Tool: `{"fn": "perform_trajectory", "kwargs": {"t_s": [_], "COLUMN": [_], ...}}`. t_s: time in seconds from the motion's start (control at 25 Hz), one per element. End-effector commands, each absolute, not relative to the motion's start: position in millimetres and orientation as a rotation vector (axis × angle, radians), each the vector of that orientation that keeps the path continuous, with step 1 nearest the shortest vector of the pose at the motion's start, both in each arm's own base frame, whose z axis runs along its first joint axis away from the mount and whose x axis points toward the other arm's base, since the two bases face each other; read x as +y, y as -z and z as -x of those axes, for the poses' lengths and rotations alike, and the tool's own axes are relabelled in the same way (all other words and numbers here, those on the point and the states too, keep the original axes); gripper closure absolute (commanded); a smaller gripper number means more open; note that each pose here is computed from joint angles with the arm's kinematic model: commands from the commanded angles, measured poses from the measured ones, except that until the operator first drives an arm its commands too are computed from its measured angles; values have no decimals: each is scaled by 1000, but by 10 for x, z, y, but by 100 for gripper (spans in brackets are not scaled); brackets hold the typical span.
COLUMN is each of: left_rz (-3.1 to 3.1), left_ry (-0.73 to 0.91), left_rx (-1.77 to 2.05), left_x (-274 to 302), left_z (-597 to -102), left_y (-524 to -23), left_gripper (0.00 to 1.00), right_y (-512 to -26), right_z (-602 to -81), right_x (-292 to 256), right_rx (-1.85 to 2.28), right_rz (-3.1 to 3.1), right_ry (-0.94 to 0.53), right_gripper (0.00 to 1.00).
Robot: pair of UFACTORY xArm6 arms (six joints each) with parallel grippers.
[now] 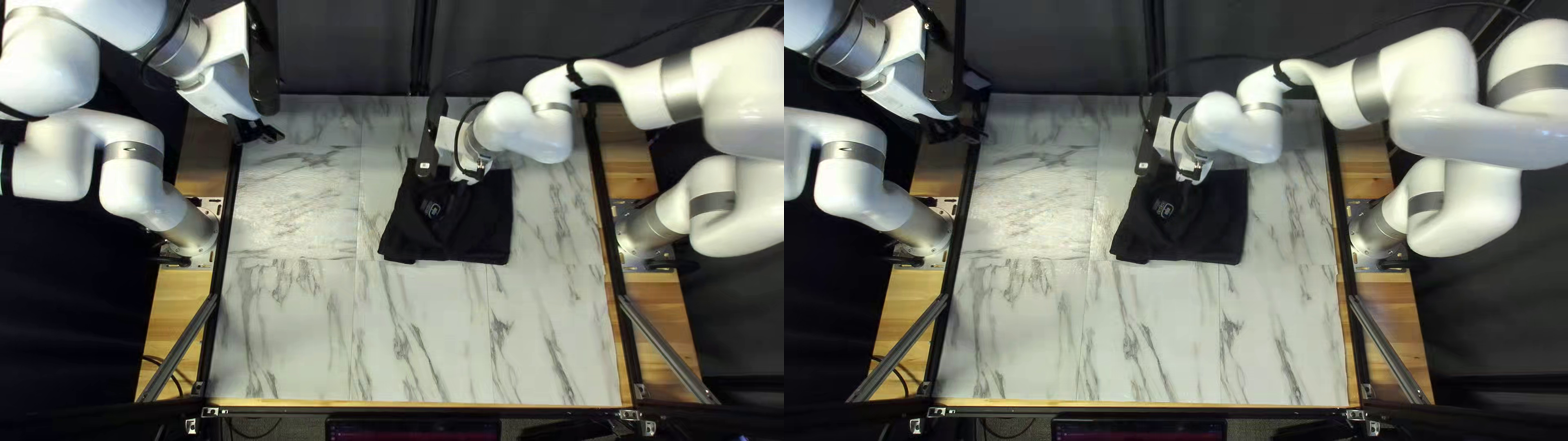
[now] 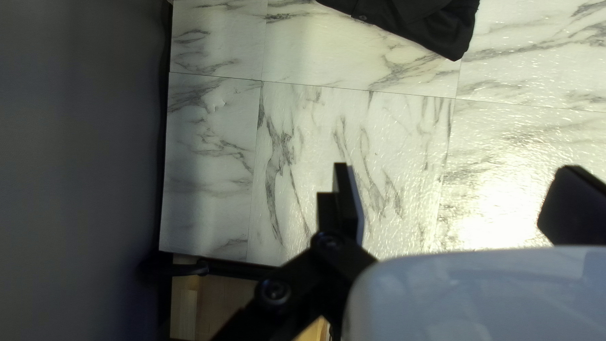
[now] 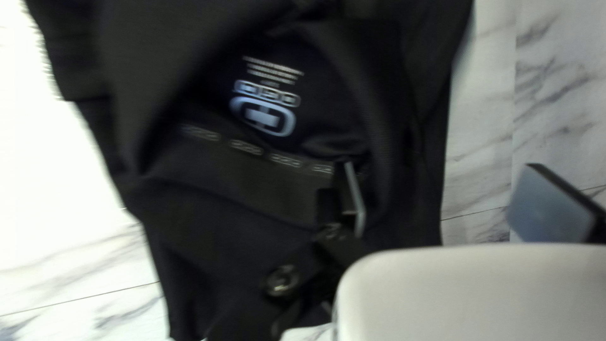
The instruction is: Fold t-shirt
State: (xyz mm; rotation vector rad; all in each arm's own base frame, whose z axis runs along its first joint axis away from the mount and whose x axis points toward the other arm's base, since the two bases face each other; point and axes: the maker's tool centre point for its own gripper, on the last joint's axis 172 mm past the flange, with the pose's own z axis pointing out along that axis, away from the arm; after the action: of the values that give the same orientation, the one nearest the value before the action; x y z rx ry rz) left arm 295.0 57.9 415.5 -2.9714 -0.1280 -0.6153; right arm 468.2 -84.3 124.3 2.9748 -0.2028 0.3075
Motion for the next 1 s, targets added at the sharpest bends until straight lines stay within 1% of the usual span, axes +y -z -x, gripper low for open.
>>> {"fn": "perform_trajectory", "kwargs": {"t_s": [0.04,0.12,0.28,0.6,0.8,1.0], "left_rz": [2971,2971,2971,2971,2971,2971], "left_ry": [615,615,615,615,615,615], "left_rx": [-128,-128,-128,-128,-128,-128], "left_x": [579,579,579,579,579,579], "left_z": [-2950,-2950,-2950,-2950,-2950,-2950], "left_y": [-4155,-4155,-4155,-4155,-4155,-4155], "left_gripper": [0,0,0,0,0,0], "right_y": [-1316,-1253,-1123,-971,-809,-619], "right_z": [-4953,-5091,-5266,-5383,-5410,-5409], "right_x": [-381,-114,237,753,992,1026], "right_rx": [-111,-25,87,182,292,368], "right_rz": [-2981,-2994,-3015,-3027,-3031,-3050], "right_ry": [-404,-455,-511,-573,-538,-491], "right_gripper": [0,0,0,0,0,0]}}
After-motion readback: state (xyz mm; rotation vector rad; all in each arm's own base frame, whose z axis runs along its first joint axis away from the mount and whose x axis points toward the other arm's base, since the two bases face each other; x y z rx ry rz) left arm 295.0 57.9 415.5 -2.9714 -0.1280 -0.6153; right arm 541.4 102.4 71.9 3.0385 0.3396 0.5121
